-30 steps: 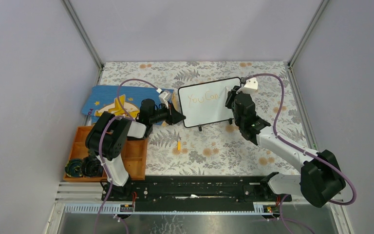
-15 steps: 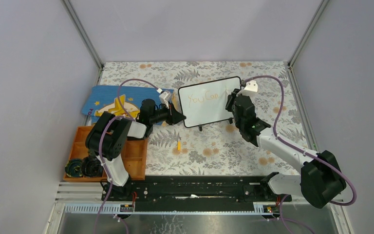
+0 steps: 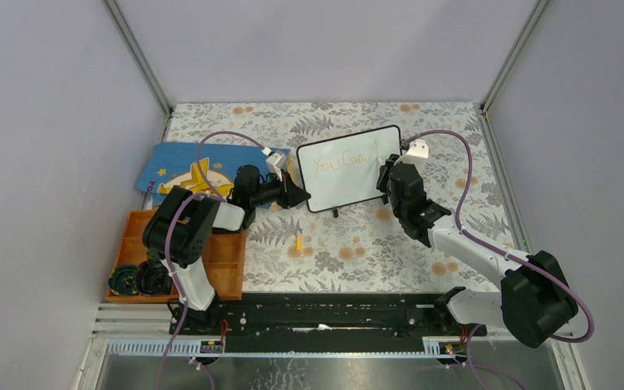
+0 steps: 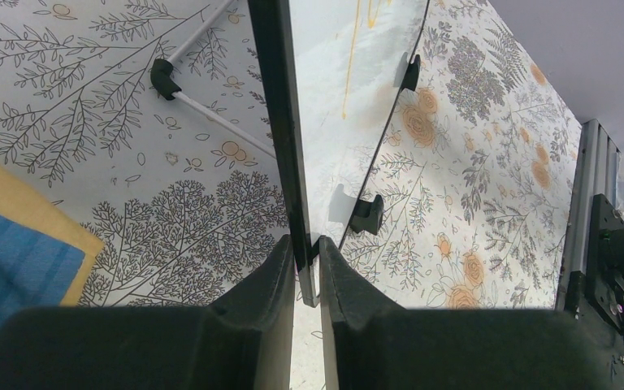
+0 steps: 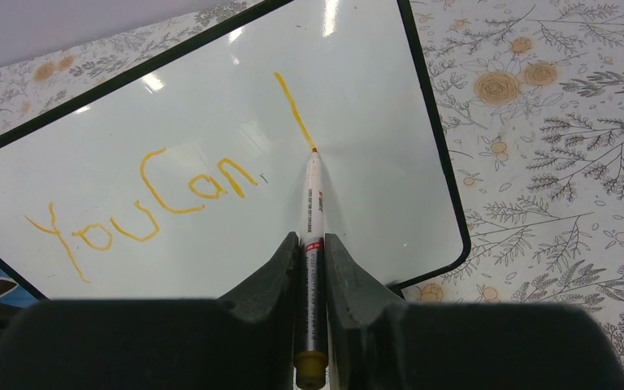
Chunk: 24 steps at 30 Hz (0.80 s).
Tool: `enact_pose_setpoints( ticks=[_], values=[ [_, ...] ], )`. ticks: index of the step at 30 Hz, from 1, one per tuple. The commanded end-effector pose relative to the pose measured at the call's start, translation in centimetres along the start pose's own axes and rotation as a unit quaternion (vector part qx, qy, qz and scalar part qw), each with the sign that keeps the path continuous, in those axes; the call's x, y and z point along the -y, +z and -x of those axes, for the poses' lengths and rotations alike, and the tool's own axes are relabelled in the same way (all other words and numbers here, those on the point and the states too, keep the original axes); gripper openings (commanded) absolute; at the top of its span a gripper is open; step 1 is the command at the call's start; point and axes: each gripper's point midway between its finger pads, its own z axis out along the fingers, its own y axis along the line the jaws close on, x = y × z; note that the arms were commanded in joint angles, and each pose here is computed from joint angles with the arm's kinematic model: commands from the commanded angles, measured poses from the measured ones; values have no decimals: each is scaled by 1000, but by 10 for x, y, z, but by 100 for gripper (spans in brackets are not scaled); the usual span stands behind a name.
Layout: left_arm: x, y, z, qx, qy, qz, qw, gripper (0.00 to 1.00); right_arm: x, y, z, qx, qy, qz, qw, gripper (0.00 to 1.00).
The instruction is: Write a sentence on the whiteboard
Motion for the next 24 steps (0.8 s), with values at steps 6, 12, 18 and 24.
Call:
enact_pose_setpoints(
  ticks=[6, 12, 18, 24],
  values=[
    [-5, 0, 3, -1, 14, 15, 1000, 20, -6, -2, 16, 14, 16, 12, 1000, 0],
    [-5, 1, 2, -3, 14, 15, 1000, 20, -12, 0, 27, 25, 18, 15, 999, 0],
    [-5, 1, 1, -5, 16, 16, 1000, 20, -19, 2, 34, 30, 20, 24, 999, 0],
    [-4, 1, 0, -7, 16, 15, 1000, 20, -22, 1, 35, 31, 22, 33, 999, 0]
  ],
)
